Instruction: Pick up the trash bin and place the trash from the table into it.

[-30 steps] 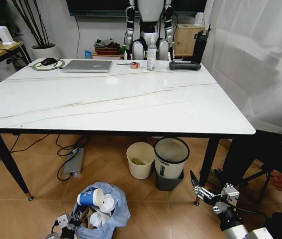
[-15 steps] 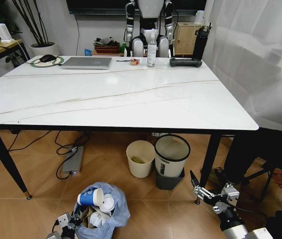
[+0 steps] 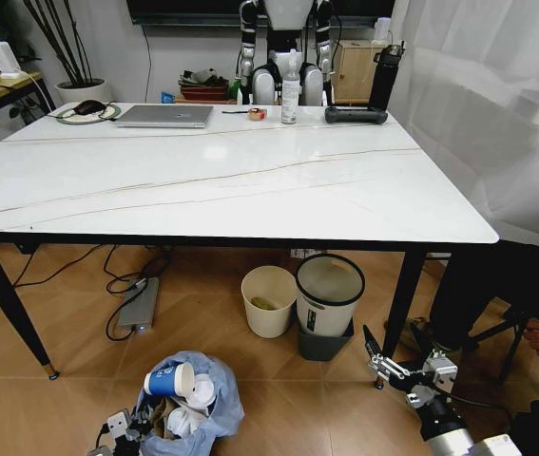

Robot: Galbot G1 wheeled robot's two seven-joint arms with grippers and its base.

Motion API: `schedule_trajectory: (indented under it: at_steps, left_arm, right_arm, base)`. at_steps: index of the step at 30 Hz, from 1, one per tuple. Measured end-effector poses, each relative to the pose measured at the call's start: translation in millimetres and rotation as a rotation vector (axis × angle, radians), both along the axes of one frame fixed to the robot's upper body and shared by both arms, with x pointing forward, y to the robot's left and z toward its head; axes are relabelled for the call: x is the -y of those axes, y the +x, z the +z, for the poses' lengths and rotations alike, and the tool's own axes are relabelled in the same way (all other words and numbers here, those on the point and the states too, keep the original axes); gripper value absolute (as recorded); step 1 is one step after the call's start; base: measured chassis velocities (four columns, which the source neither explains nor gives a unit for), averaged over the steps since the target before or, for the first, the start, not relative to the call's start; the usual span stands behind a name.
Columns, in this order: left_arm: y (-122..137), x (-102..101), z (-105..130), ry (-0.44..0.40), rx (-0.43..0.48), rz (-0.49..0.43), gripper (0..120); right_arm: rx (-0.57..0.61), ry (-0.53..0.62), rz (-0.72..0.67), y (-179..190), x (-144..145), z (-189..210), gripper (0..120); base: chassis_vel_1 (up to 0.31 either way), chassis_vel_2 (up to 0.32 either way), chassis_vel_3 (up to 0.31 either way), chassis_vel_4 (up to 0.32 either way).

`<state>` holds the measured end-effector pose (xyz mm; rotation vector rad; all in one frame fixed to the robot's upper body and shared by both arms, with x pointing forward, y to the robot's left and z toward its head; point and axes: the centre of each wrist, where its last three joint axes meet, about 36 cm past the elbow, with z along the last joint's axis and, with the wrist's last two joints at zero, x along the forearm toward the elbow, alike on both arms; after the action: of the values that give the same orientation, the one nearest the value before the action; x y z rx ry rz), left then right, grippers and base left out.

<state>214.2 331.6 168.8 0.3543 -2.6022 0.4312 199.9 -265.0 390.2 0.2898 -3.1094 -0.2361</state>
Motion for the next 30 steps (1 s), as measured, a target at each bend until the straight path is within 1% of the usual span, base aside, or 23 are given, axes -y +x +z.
schedule_trajectory:
  at_steps: [24,26,30]
  left_arm:
    - [0.1,-1.1,-3.5,-0.008,0.004,-0.002,0]
    - [-0.7,-2.2,-4.2,-0.006,0.003,-0.002,4]
    - [-2.5,-5.0,-4.9,-0.001,0.002,0.001,6]
  right_arm:
    - [0.0,0.0,0.0,0.0,0.0,0.0,100]
    - [0.0,0.0,0.0,0.0,0.0,0.0,100]
    - [0.0,0.0,0.0,0.0,0.0,0.0,100]
  base:
    - [0.0,0.0,0.0,0.0]
    - [0.0,0.0,0.0,0.0]
    - [0.0,0.0,0.0,0.0]
